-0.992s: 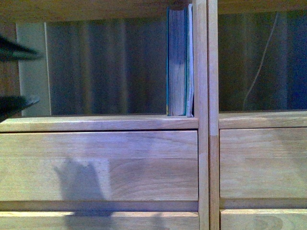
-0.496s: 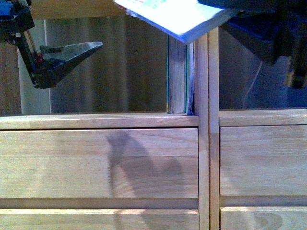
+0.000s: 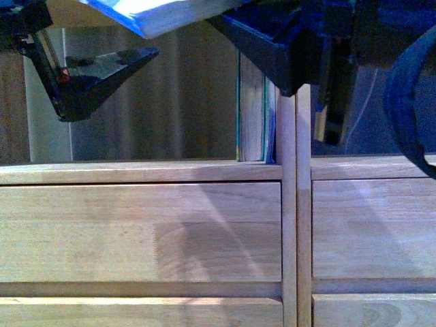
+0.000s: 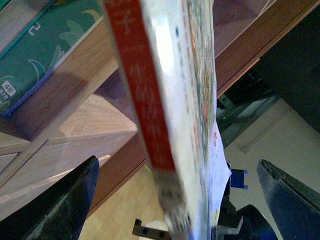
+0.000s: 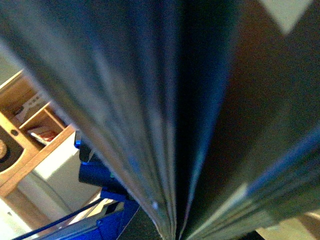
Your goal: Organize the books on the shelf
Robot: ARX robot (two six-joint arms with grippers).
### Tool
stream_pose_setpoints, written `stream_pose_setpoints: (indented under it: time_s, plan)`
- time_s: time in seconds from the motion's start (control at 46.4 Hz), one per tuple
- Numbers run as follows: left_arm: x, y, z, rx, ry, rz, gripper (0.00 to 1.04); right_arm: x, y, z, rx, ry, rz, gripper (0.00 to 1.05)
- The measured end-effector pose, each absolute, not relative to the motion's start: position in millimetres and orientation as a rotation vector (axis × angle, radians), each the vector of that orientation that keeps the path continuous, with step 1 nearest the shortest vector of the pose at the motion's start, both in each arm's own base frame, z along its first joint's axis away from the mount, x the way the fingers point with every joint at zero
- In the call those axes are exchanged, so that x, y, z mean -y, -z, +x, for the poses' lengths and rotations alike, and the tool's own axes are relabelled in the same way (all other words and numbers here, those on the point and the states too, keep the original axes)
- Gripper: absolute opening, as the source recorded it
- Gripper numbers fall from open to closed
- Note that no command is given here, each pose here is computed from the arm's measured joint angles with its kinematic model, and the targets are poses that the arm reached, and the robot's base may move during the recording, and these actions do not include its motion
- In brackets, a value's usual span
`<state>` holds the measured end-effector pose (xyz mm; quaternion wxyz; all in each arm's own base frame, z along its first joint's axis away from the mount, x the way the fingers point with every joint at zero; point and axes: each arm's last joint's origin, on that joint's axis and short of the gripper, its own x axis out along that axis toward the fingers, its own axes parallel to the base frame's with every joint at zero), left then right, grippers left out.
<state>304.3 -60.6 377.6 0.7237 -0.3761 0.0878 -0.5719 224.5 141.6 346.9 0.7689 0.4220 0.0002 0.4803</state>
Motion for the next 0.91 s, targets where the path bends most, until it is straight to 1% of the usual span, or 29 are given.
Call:
stream_pose_setpoints:
  time_s: [0.086,0.129,0.151,0.216,0.237,0.475,0.496,0.539,0.69,0.733,0.82,0.906]
  plan:
    - [54.5,-378.9,299.0,-0.169,1.275,-0.816,0.97,-148.4,-345.2,221.6,-0.032,-1.066,0.921,0.07]
    - [52.6,-380.0,297.6,-0.163,1.274,-0.812,0.94,-149.7,-345.0,220.9,-0.037,-1.07,0.921,0.07]
    - [50.9,-381.2,296.2,-0.16,1.273,-0.809,0.91,-151.1,-344.4,220.5,-0.043,-1.074,0.921,0.07]
    - [47.6,-382.3,293.7,-0.154,1.276,-0.804,0.86,-152.6,-343.8,220.0,-0.049,-1.078,0.921,0.07]
    - [45.5,-382.8,291.9,-0.145,1.278,-0.797,0.82,-153.3,-343.2,220.1,-0.053,-1.079,0.922,0.07]
    - [24.6,-382.2,280.4,-0.11,1.275,-0.773,0.58,-155.5,-342.0,219.8,-0.079,-1.093,0.942,0.07]
    - [21.4,-381.6,278.9,-0.109,1.273,-0.776,0.54,-155.7,-342.2,219.6,-0.08,-1.098,0.944,0.07]
    - [18.0,-380.1,277.6,-0.107,1.271,-0.777,0.51,-156.0,-342.3,219.2,-0.083,-1.103,0.946,0.07]
    - [6.2,-372.1,269.6,-0.093,1.273,-0.773,0.29,-158.7,-343.5,216.1,-0.105,-1.142,0.969,0.07]
    - [5.8,-372.1,269.4,-0.092,1.272,-0.773,0.26,-159.1,-344.1,215.2,-0.107,-1.147,0.975,0.07]
    - [5.4,-372.3,269.3,-0.092,1.271,-0.78,0.15,-160.2,-345.6,213.2,-0.105,-1.161,0.983,0.07]
    - [5.3,-372.4,269.3,-0.105,1.269,-0.809,0.09,-160.8,-345.9,212.3,-0.103,-1.163,0.985,0.07]
